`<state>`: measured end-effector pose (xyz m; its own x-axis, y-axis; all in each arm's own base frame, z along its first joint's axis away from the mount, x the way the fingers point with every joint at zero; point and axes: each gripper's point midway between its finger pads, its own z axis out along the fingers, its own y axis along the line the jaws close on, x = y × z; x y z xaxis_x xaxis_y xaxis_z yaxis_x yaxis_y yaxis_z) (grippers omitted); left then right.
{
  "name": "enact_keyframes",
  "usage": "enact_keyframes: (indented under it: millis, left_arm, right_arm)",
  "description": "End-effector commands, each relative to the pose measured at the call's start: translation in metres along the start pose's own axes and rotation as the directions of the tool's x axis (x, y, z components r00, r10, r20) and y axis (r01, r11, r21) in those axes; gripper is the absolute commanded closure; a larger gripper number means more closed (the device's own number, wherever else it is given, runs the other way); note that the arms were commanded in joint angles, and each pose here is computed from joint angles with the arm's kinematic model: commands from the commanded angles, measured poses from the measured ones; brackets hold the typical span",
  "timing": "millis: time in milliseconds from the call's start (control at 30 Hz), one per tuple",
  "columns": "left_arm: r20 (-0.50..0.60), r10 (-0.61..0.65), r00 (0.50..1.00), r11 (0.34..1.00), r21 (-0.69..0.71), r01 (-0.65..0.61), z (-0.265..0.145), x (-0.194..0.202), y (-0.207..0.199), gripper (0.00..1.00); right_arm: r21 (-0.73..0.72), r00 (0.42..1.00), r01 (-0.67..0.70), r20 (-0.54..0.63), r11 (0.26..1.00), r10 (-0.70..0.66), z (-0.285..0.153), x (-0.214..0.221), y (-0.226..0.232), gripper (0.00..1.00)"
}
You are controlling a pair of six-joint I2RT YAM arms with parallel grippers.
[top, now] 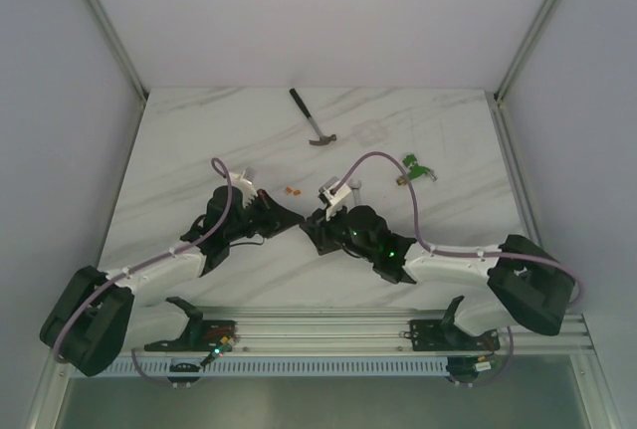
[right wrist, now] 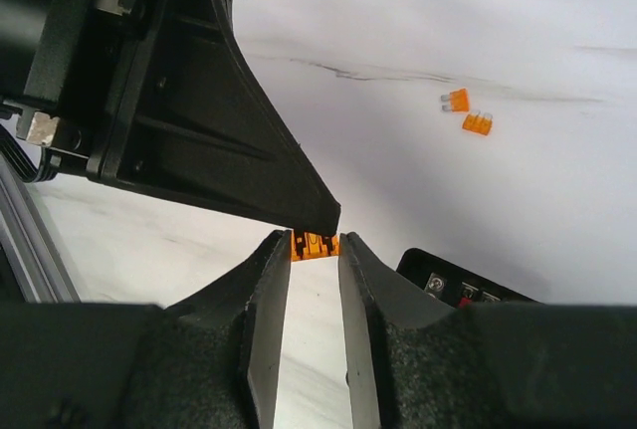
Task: Snap on the fuse box
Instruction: Pick up the fuse from the center of the board.
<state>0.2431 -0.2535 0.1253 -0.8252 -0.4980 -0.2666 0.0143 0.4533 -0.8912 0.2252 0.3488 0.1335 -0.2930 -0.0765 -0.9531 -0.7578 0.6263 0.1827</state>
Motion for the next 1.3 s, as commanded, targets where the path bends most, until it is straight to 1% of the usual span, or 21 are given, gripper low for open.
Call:
enact_keyframes:
  millis: [0, 100, 200, 267, 333, 433, 600, 700, 833, 1133, 1267]
  left_arm:
    - [0.035, -0.008, 0.999, 0.999, 0.032, 0.007, -0.003, -0.004, -0.008, 1.0]
    - [0.085, -0.024, 0.996, 0.998, 0.06, 0.019, -0.007, -0.01, -0.014, 1.0]
    - [0.144, -0.047, 0.989, 0.993, 0.111, 0.031, -0.012, -0.016, -0.023, 1.0]
    - [0.183, -0.065, 0.981, 0.986, 0.161, 0.035, -0.017, -0.02, -0.035, 1.0]
    - [0.22, -0.078, 0.972, 0.978, 0.204, 0.033, -0.023, -0.024, -0.046, 1.0]
    - [0.266, -0.094, 0.959, 0.965, 0.262, 0.022, -0.03, -0.027, -0.062, 1.0]
    - [0.307, -0.112, 0.945, 0.943, 0.334, 0.003, -0.041, -0.028, -0.085, 1.0]
    - [0.304, -0.118, 0.945, 0.931, 0.365, -0.001, -0.044, -0.023, -0.094, 1.0]
    - [0.297, -0.126, 0.947, 0.92, 0.392, 0.0, -0.044, -0.018, -0.101, 1.0]
    - [0.281, -0.134, 0.95, 0.902, 0.432, -0.001, -0.042, -0.01, -0.114, 1.0]
    - [0.277, -0.136, 0.951, 0.898, 0.44, 0.0, -0.041, -0.008, -0.116, 1.0]
  right_arm:
    - [0.045, 0.992, -0.059, 0.115, 0.997, 0.054, -0.008, -0.031, -0.006, 0.64]
    - [0.064, 0.977, -0.136, 0.175, 0.989, 0.123, -0.021, -0.043, -0.01, 0.54]
    - [0.023, 0.936, -0.253, 0.26, 0.967, 0.239, -0.036, -0.059, -0.007, 0.47]
    - [-0.031, 0.889, -0.34, 0.317, 0.94, 0.332, -0.044, -0.07, -0.003, 0.45]
    - [-0.081, 0.846, -0.415, 0.333, 0.906, 0.417, -0.049, -0.072, 0.001, 0.44]
    - [-0.151, 0.786, -0.49, 0.348, 0.858, 0.51, -0.052, -0.078, 0.007, 0.44]
    - [-0.23, 0.725, -0.542, 0.358, 0.808, 0.588, -0.055, -0.086, 0.013, 0.47]
    - [-0.26, 0.694, -0.564, 0.365, 0.783, 0.621, -0.058, -0.091, 0.013, 0.5]
    - [-0.3, 0.669, -0.572, 0.368, 0.763, 0.646, -0.06, -0.098, 0.015, 0.56]
    - [-0.325, 0.654, -0.579, 0.361, 0.747, 0.664, -0.059, -0.099, 0.015, 0.66]
    - [-0.34, 0.651, -0.578, 0.357, 0.742, 0.67, -0.059, -0.098, 0.017, 0.73]
